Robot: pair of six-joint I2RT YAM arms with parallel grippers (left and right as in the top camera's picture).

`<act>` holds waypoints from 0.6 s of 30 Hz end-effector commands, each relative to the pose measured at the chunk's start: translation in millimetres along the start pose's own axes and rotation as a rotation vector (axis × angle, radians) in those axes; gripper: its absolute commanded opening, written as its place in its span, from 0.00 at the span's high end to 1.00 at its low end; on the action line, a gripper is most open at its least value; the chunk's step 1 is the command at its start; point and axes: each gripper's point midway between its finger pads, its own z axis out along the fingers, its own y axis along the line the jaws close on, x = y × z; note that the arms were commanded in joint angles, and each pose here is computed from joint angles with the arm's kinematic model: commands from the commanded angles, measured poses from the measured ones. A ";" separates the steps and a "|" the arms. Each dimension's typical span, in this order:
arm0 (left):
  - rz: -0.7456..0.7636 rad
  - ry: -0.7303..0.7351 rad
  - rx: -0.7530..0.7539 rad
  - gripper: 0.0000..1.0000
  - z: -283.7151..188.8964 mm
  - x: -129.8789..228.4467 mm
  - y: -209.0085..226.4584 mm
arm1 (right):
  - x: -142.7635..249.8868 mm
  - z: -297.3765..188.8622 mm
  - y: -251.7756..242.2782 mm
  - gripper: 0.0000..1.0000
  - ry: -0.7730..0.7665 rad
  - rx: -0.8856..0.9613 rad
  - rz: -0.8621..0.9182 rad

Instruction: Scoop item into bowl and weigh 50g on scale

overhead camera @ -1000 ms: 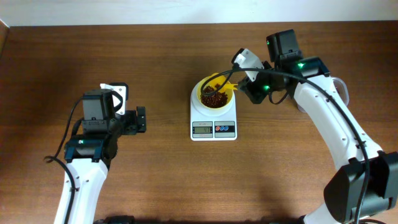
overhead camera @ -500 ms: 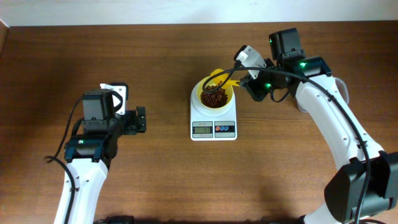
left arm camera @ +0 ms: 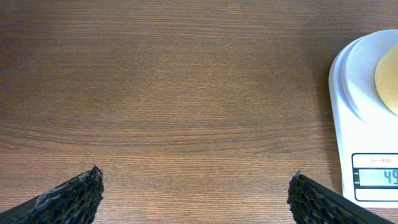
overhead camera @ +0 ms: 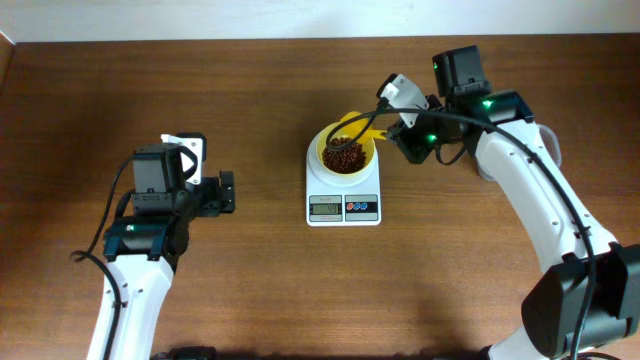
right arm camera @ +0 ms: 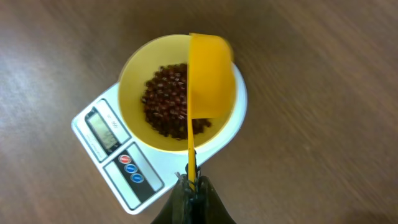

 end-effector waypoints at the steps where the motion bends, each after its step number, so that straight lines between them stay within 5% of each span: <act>1: 0.008 0.007 -0.010 0.01 1.9 1.6 2.7 | -4.7 -11.9 1.0 0.96 0.012 0.040 -0.077; 11: 0.008 0.007 -0.010 0.01 1.9 1.6 2.7 | -36.0 -26.4 -7.3 0.96 -0.135 0.020 0.049; 18: 0.008 0.007 -0.010 0.01 1.9 1.6 2.7 | -22.9 -105.3 -74.1 0.96 -0.436 -0.219 0.613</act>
